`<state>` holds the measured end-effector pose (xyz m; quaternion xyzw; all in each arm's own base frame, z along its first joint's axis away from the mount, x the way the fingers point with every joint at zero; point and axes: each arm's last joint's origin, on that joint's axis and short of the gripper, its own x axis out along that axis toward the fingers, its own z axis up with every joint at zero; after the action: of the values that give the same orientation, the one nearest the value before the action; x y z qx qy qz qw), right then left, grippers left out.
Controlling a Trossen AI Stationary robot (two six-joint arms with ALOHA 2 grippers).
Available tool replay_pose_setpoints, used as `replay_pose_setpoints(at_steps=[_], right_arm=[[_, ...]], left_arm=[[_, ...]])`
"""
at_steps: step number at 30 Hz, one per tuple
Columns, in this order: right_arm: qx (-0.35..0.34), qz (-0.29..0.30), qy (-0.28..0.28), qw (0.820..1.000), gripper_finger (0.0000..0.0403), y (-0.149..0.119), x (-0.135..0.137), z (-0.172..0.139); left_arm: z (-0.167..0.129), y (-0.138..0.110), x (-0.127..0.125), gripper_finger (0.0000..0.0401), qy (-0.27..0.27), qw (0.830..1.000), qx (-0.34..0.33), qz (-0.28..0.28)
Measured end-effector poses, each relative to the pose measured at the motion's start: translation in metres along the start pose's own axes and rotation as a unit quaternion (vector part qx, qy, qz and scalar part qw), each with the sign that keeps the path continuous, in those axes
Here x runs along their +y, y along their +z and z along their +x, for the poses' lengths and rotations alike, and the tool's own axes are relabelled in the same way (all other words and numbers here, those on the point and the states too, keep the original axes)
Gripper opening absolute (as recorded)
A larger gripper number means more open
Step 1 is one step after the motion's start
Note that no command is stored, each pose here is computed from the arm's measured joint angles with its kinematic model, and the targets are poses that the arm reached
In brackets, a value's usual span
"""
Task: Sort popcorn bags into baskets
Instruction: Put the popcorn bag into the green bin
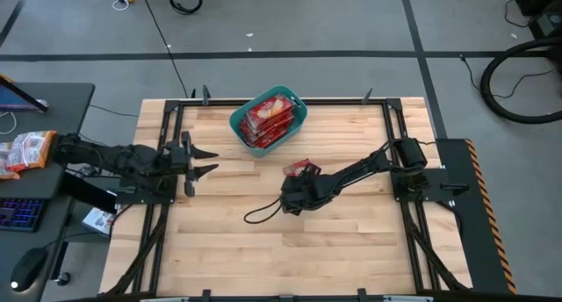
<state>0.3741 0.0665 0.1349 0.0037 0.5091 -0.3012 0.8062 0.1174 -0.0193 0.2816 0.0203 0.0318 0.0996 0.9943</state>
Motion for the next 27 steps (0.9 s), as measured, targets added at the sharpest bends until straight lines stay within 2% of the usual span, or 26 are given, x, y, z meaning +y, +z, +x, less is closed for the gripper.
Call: replay_pose_setpoints(at_steps=[8, 15, 21, 23, 27], right_arm=[[0.041, 0.011, 0.015, 0.999, 0.0214, -0.011, -0.003, 0.012], [0.055, -0.004, 0.017, 0.998, 0.0114, -0.014, -0.004, 0.014], [0.063, -0.035, 0.019, 0.997, 0.0024, -0.016, -0.005, 0.014], [0.062, -0.043, 0.023, 0.997, 0.0009, -0.015, -0.005, 0.013], [0.057, -0.070, 0.012, 0.996, 0.0008, -0.014, -0.008, 0.000]], left_arm=[[-0.010, -0.026, 0.005, 0.0141, 0.003, 0.998, -0.047, -0.027], [-0.017, -0.041, 0.008, 0.0141, -0.006, 0.994, -0.095, -0.052], [-0.017, -0.062, 0.007, 0.0141, -0.009, 0.993, -0.101, -0.067], [-0.017, -0.065, 0.007, 0.0141, -0.013, 0.992, -0.104, -0.067], [-0.017, -0.068, 0.007, 0.0141, -0.014, 0.993, -0.104, -0.054]])
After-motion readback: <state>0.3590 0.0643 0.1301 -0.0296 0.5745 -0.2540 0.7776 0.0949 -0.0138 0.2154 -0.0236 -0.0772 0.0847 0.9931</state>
